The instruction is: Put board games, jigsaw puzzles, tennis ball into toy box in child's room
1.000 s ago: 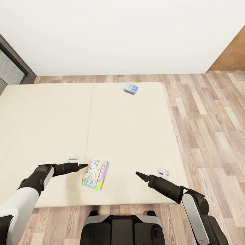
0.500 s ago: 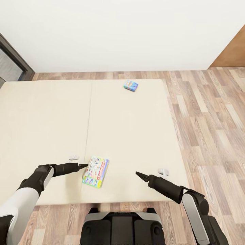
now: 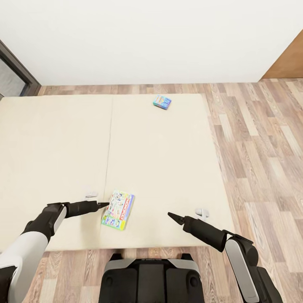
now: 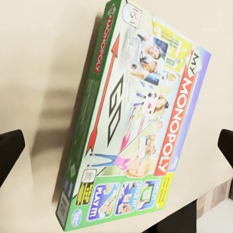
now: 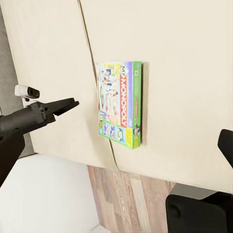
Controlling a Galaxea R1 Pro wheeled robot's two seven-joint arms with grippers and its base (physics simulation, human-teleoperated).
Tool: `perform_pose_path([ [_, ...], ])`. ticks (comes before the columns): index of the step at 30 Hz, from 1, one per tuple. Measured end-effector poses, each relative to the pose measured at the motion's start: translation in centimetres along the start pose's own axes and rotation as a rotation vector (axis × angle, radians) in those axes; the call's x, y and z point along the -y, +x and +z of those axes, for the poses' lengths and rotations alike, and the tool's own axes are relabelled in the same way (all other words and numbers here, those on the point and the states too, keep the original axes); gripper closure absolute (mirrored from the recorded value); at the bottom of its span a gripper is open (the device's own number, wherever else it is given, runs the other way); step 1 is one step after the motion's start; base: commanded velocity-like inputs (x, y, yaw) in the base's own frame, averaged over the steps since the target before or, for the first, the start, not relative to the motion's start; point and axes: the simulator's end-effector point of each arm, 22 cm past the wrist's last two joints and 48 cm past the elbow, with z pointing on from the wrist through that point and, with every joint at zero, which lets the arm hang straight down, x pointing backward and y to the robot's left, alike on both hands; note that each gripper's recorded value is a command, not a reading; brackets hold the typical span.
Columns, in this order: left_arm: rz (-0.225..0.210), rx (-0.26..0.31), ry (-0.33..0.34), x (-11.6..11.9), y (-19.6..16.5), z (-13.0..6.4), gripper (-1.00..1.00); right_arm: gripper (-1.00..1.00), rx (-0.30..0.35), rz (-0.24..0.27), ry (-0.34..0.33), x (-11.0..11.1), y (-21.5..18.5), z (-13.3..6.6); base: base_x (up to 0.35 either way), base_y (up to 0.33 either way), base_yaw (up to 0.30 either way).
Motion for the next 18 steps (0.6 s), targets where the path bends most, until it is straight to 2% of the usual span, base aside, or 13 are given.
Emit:
perform_pose_path([
  [18,-0.015,-0.028,-0.003,-0.7,1.5,1.0,-1.0,-1.0,-0.016,0.017,0.015,1.2,0.8,0.5,0.0,0.0,0.0],
])
